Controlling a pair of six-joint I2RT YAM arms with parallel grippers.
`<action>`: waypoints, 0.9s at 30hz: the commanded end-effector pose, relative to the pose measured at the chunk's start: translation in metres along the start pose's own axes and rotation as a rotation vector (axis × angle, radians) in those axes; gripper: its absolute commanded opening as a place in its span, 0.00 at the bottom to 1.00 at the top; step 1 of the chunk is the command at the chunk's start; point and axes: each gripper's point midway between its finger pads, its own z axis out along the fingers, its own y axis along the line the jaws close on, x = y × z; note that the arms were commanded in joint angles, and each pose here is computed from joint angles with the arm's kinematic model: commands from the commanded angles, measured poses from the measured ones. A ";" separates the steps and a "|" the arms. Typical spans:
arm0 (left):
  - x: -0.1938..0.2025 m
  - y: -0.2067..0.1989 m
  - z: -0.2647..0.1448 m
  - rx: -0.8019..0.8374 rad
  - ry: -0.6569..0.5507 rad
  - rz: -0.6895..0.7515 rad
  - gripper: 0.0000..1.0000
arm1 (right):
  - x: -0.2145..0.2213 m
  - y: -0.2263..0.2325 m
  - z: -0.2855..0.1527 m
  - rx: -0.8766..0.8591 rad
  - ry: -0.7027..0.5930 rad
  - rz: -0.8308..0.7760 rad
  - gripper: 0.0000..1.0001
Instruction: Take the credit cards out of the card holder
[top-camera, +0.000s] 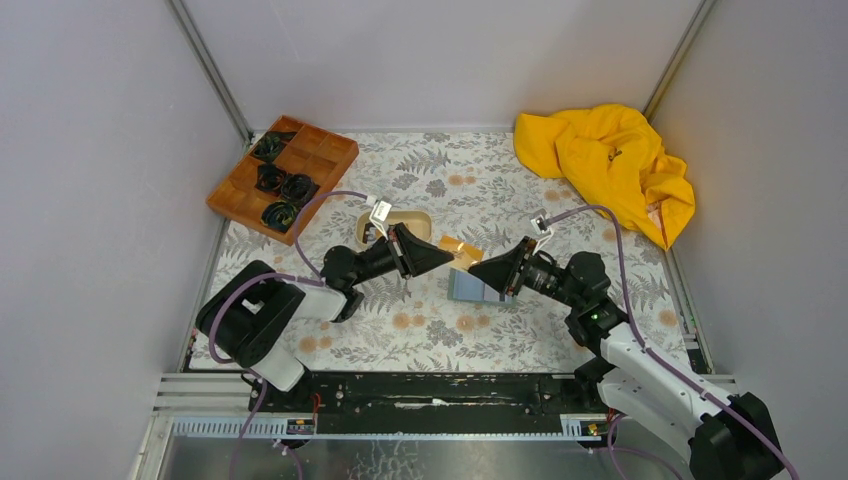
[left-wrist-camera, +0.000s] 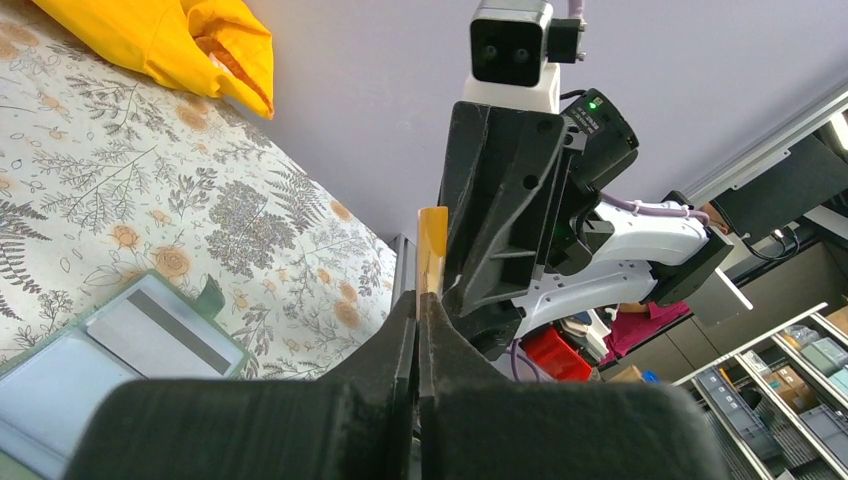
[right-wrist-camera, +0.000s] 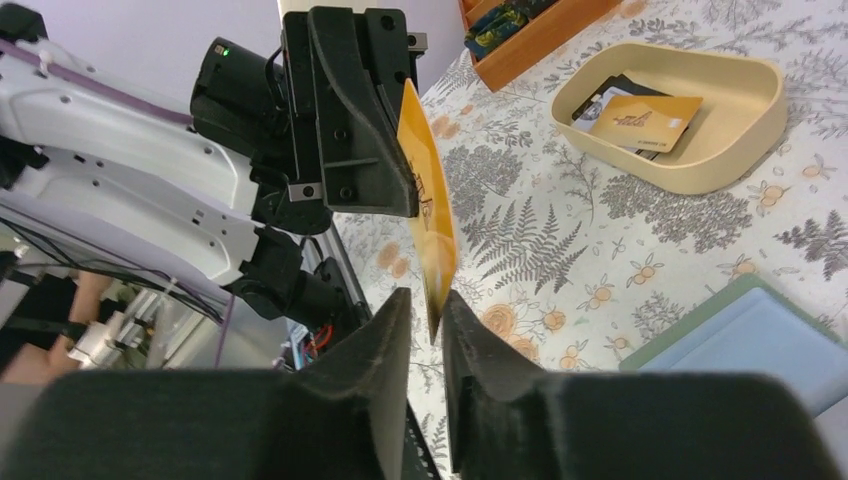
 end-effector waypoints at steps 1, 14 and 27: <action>-0.003 -0.013 0.002 0.056 -0.021 0.049 0.00 | -0.024 0.021 0.003 -0.063 -0.062 -0.067 0.11; -0.024 0.017 -0.032 -0.122 -0.120 0.021 0.97 | -0.028 0.013 0.010 -0.054 -0.046 -0.044 0.00; -0.035 0.073 -0.122 -0.667 -0.309 0.110 0.97 | -0.031 -0.052 0.087 0.101 0.250 0.205 0.00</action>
